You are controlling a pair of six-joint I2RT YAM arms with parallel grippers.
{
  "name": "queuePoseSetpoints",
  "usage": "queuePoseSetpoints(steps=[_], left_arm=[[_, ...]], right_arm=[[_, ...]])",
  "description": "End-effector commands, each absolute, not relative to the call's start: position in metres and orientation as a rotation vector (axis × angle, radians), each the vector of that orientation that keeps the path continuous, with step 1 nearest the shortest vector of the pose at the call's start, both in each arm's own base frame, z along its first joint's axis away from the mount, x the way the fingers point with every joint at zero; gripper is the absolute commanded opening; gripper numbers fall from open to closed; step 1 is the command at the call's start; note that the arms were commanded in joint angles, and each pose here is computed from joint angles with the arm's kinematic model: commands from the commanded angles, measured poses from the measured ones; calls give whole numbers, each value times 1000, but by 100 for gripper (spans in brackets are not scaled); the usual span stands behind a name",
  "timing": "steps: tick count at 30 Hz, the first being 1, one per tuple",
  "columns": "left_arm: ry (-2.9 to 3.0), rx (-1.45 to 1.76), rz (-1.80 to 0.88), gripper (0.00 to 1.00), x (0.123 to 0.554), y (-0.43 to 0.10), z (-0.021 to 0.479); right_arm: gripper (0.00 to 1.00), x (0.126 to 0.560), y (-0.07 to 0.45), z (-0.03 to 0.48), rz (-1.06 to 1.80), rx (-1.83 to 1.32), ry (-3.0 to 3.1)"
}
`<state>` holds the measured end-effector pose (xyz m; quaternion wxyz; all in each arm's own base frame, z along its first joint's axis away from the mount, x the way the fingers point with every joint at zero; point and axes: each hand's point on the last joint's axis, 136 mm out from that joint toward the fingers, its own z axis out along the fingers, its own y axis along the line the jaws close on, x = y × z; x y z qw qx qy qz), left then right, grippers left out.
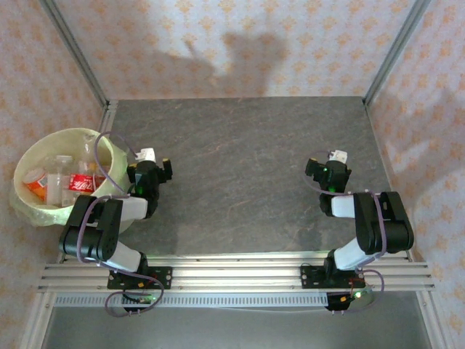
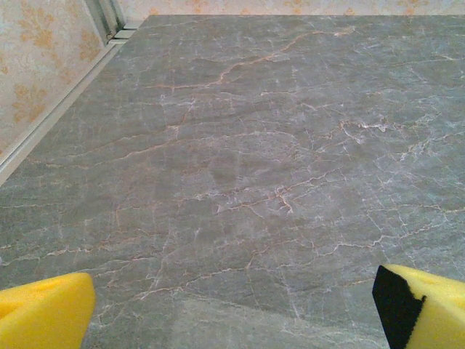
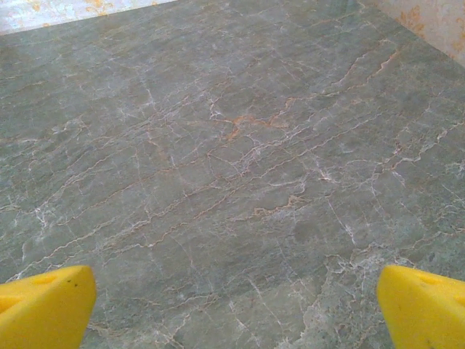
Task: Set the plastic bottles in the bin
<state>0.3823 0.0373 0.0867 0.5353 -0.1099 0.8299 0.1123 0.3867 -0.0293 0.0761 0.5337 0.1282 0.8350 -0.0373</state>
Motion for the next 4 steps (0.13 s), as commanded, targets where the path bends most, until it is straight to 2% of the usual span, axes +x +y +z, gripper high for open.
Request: queuePoseSetpoints(steps=[1, 4], left_arm=[[1929, -287, 291, 100, 385, 43, 97], [1931, -286, 290, 100, 385, 43, 97]], right_arm=[[99, 394, -28, 88, -87, 288, 1953], [99, 393, -28, 88, -86, 287, 1952]])
